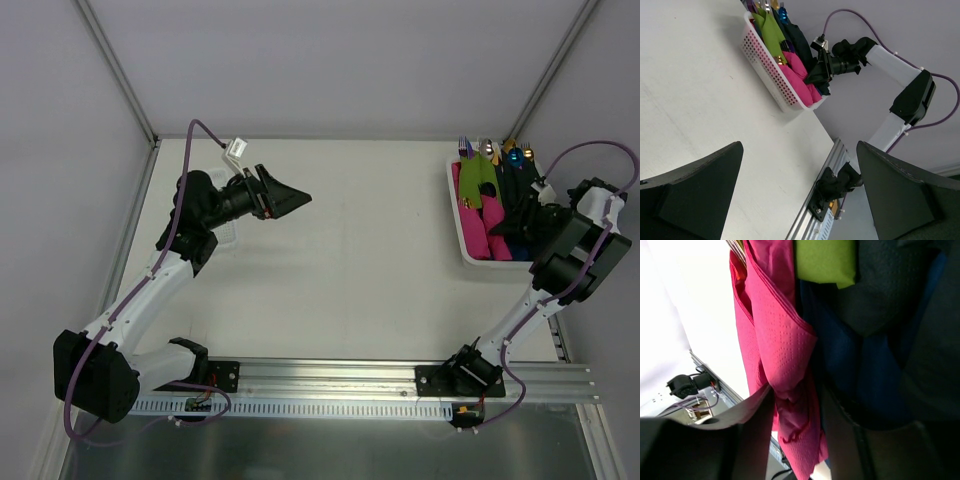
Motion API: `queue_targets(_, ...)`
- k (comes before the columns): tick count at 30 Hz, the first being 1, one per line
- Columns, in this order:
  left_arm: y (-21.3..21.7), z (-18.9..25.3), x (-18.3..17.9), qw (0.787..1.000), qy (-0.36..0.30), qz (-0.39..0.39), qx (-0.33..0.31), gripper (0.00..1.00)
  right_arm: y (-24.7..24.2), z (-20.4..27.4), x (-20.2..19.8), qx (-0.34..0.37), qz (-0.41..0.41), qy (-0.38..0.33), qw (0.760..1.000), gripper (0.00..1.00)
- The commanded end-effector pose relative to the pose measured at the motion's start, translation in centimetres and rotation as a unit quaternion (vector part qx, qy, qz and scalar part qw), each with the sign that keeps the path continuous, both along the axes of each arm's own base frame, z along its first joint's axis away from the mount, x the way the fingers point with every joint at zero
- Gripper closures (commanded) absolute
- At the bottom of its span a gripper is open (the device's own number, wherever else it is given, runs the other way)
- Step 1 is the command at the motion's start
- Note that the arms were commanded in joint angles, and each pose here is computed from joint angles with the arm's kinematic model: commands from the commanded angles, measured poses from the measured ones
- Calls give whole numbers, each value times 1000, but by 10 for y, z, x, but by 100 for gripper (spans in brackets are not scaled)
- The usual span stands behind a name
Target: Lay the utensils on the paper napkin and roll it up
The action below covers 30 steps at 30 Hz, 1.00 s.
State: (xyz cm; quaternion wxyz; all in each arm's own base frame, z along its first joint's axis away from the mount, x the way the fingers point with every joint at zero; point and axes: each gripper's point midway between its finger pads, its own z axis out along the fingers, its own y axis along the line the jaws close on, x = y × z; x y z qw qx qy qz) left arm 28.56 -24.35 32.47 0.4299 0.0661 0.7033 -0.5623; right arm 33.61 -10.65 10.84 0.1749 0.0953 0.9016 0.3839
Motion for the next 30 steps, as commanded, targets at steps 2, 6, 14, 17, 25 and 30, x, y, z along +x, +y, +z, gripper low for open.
queue_targets(2, 7, 0, 9, 999, -11, 32, 16, 1, -33, 17, -2, -94, 8, -17, 995, 52)
queue_targets(6, 11, -5, 16, 998, 1, 51, 34, 1, -38, 32, 0, -113, 11, -30, 993, 43)
queue_targets(14, 25, -31, 28, 990, 63, 93, 85, 1, -20, 96, 8, -139, 14, -112, 984, 21)
queue_targets(17, 37, -44, 34, 982, 88, 112, 120, 1, 1, 124, 15, -153, 29, -146, 977, 4)
queue_targets(25, 80, -63, 44, 968, 129, 140, 164, 1, 136, 164, 24, -149, 104, -238, 954, 1)
queue_targets(30, 102, -76, 44, 956, 140, 146, 211, 1, 219, 149, 11, -140, 157, -266, 941, 1)
